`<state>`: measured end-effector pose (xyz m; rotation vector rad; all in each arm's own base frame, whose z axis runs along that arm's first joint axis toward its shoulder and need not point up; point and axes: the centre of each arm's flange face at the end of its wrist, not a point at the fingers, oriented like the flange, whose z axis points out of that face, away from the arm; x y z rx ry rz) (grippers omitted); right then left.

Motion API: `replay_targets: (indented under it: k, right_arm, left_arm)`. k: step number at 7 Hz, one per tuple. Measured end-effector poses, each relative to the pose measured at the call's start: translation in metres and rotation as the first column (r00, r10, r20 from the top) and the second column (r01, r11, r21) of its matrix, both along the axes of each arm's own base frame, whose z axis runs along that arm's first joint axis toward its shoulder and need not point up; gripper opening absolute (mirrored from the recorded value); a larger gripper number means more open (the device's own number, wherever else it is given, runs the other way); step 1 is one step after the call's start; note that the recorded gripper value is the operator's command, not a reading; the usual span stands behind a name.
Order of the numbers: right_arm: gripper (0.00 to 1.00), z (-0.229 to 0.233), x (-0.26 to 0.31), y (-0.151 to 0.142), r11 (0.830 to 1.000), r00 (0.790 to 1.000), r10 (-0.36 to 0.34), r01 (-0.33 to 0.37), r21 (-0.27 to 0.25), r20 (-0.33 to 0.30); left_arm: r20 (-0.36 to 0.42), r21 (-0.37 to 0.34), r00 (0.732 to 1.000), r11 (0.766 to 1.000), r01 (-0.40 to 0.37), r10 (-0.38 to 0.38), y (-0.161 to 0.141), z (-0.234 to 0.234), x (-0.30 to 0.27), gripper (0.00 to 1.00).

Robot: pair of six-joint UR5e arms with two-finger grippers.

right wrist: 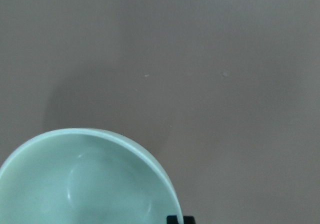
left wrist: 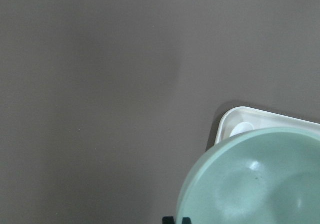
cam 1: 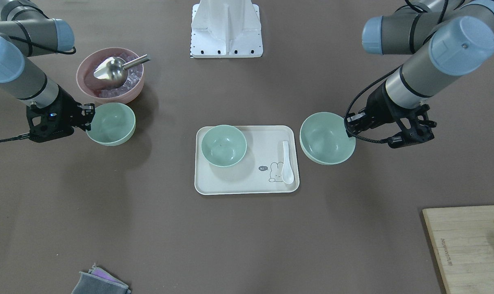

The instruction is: Stack green bowls together

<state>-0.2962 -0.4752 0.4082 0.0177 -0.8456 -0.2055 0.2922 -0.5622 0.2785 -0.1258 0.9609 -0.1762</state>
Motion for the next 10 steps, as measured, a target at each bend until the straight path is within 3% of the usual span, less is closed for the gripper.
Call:
replay_targets:
  k: [4, 7, 10]
  right_arm:
    - [0.0, -0.063, 0.036, -0.046, 0.994, 0.993, 0.108, -0.109, 0.023, 0.037]
    - [0.0, -0.08, 0.047, -0.086, 0.975, 0.977, 0.214, -0.212, -0.069, 0.02]
    - [0.0, -0.083, 0.046, -0.089, 0.97, 0.974, 0.225, -0.221, -0.105, 0.026]
  left_arm:
    - [0.029, 0.053, 1.0, 0.999, 0.005, -0.006, 0.009, -0.056, 0.079, 0.0]
    - [0.029, 0.021, 0.999, 1.0, -0.016, 0.015, 0.016, -0.098, 0.151, 0.0]
    - [0.043, -0.006, 0.998, 0.999, -0.049, 0.049, 0.049, -0.106, 0.204, 0.0]
